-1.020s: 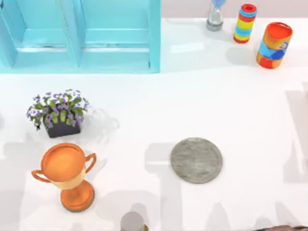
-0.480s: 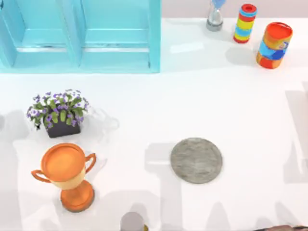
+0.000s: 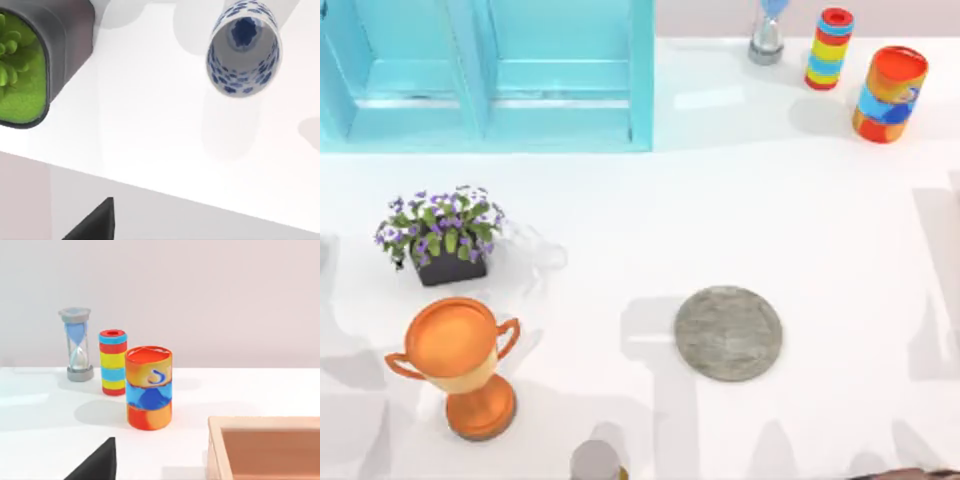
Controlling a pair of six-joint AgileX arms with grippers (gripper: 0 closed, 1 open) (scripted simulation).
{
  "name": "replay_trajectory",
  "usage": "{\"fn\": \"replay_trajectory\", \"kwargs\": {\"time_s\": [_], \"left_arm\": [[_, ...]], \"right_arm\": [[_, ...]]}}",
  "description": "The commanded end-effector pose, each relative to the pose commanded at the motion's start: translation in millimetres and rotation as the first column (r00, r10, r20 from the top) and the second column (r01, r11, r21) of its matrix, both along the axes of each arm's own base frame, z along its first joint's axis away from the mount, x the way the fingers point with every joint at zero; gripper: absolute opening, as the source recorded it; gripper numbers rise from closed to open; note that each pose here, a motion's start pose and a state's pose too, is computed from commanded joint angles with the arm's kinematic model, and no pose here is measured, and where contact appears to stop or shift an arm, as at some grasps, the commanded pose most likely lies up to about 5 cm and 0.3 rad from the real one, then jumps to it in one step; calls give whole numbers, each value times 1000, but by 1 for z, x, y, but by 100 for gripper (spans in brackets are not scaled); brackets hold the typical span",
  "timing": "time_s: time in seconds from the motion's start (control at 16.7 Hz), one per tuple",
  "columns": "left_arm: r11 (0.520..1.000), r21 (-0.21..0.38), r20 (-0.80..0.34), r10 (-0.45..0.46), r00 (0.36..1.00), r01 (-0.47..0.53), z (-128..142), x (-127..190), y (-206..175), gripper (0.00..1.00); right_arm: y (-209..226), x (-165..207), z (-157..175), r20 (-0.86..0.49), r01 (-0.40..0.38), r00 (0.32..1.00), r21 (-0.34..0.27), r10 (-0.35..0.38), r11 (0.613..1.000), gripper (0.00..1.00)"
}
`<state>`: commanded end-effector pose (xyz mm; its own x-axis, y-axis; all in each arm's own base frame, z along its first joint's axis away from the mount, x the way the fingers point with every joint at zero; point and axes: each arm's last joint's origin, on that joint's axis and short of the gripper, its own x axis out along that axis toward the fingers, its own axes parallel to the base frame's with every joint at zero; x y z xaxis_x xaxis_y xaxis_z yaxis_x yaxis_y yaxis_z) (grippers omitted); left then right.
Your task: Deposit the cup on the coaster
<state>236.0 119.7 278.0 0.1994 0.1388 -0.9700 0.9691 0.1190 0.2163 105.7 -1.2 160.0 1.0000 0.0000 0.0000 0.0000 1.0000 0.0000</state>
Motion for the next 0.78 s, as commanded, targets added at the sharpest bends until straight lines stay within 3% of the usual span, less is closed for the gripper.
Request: {"fn": "replay_trajectory", "kwargs": {"time_s": [0.18,0.36,0.78], "left_arm": [[992,-79,-135,-104,985,94,-24,16,11,100],[982,-131,-193,-157,969,133,-38,24,15,100],[981,-136,-199,-167,966,141,-41,25,14,100]], "right_arm": [[0,0,0,0,0,1000,0,0,1000,100],[0,0,0,0,0,1000,0,0,1000,100],[0,0,0,0,0,1000,0,0,1000,100]]}}
